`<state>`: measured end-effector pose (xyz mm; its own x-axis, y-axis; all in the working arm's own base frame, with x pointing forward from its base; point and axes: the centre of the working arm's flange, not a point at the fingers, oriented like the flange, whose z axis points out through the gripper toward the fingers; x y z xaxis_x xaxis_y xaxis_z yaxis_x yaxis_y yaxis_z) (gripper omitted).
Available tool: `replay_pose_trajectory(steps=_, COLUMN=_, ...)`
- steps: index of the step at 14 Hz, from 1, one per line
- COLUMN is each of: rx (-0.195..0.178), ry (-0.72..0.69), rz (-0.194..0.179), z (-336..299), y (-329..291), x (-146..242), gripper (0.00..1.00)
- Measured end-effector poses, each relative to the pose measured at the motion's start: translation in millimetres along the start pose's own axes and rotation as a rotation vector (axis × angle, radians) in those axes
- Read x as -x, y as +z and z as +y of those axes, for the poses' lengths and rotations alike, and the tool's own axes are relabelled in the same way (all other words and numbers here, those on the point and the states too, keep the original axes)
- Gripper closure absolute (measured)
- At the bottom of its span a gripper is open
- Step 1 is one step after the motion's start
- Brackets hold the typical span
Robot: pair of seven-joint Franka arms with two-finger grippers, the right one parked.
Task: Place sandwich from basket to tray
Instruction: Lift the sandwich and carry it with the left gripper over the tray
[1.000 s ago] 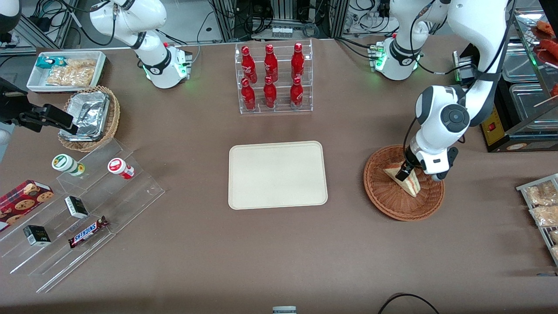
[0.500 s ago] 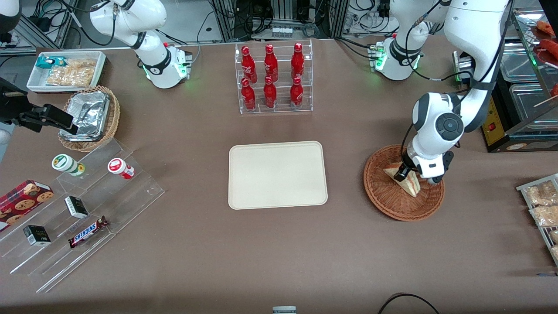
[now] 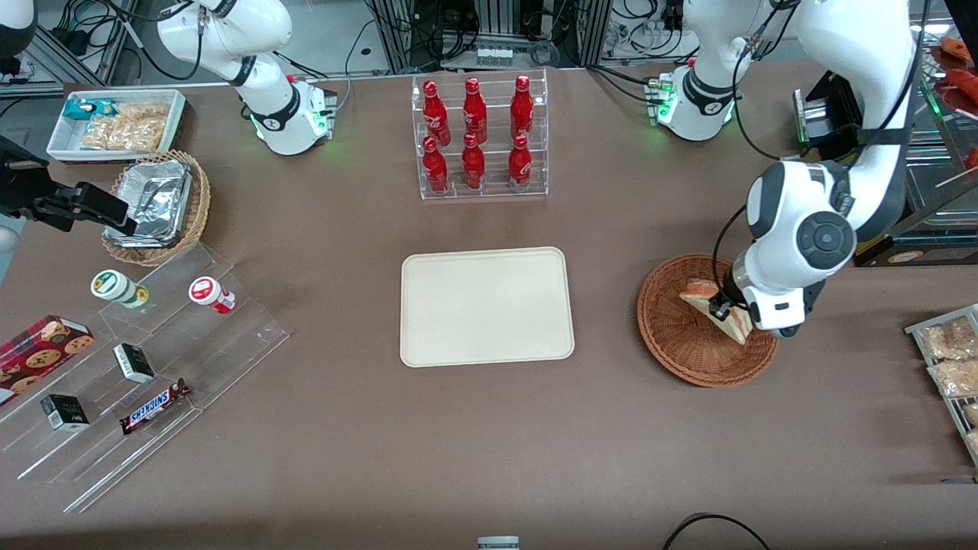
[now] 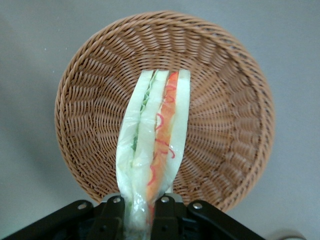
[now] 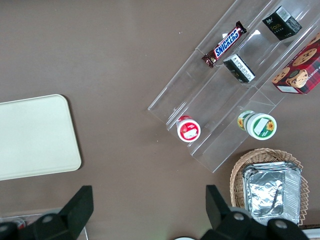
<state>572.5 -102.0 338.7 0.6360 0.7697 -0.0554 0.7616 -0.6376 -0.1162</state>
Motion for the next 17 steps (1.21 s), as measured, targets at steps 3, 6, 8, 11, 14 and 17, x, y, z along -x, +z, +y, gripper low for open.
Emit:
replay_pose_trajectory(steps=3, rx=-0.008, ry=0.165, rz=-0.004, z=9.5, y=-0.7, x=16.7, gripper=0.85)
replay_pose_trajectory(steps=6, rx=-0.024, ry=0.317, rz=-0.003, z=31.7, y=3.4, x=61.1, gripper=0.85)
replay_pose_trajectory(steps=8, rx=-0.024, ry=0.433, rz=0.007, z=55.4, y=4.5, x=97.3, gripper=0.85)
replay_pose_trajectory(steps=11, rx=-0.021, ry=0.612, rz=0.024, z=101.7, y=12.6, x=152.8, gripper=0.85)
replay_pose_trajectory(steps=14, rx=0.005, ry=0.680, rz=-0.008, z=146.4, y=29.9, x=207.1, gripper=0.85)
replay_pose_trajectory(steps=17, rx=0.026, ry=0.701, rz=-0.032, z=180.0, y=46.6, x=260.2, gripper=0.85)
